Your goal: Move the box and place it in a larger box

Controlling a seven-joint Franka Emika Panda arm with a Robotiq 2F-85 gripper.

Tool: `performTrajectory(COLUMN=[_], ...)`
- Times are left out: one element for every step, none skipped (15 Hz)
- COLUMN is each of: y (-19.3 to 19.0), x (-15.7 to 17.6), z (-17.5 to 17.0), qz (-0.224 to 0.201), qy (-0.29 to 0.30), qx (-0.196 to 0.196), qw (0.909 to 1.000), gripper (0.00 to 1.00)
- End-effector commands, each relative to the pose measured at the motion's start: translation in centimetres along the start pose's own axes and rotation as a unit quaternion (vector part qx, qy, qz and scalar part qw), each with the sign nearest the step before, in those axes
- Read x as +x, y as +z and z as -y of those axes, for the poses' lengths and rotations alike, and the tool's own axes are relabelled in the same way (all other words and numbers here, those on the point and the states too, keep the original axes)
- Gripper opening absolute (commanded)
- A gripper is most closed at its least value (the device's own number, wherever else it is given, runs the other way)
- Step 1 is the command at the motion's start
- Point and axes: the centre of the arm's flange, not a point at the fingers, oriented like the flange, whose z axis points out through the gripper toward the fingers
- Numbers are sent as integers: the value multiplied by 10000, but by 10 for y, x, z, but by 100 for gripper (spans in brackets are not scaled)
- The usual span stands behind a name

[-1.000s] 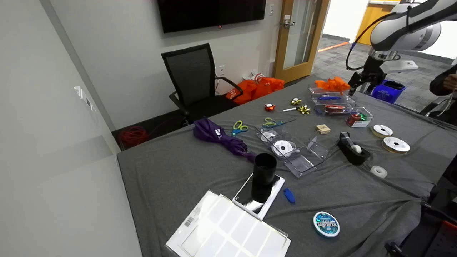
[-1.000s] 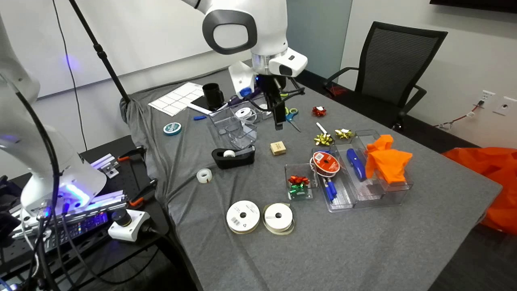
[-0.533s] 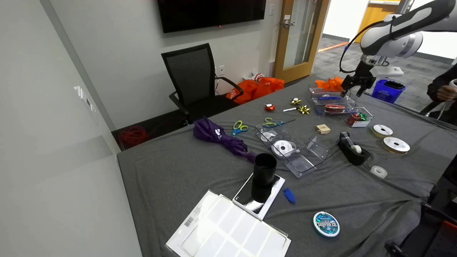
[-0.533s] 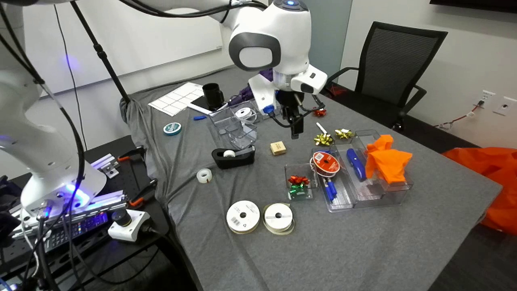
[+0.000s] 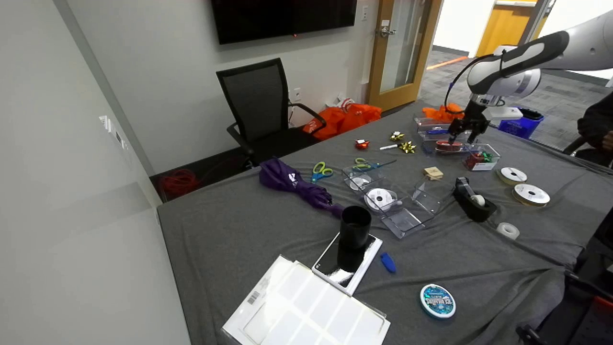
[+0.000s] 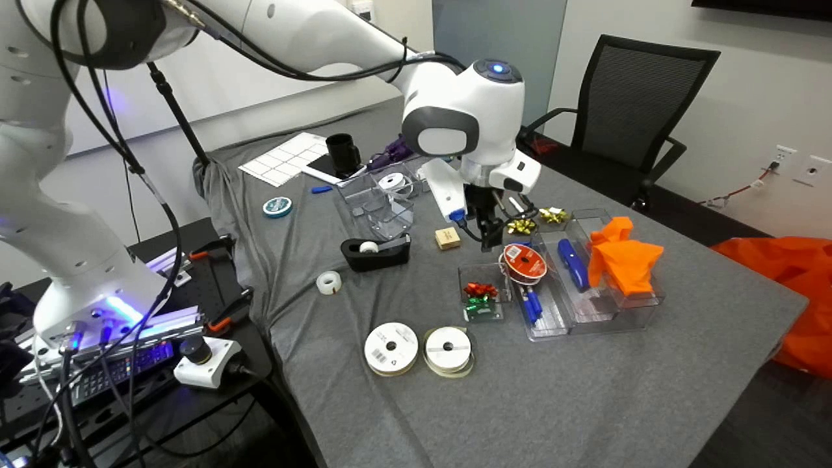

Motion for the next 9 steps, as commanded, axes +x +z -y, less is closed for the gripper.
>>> performTrajectory(y=[29,35,40,43,45,47,48,48,48], x=[7,5,3,2,1,1,1,1,1], z=[-20,-24,-27,-30,-32,-34,-35,-36,-36], qz=[104,132,154,149,173,165,160,160,160], qy=[-110,-97,-73,-48,-33,-16,-1,0,0], qx=[10,2,-10,-12,-17,-12,-15,-10,-12], qw=[9999,9999,9999,9999,9998,9999,9999,9999,9999], gripper=[100,100,100,100,100,100,100,75,74])
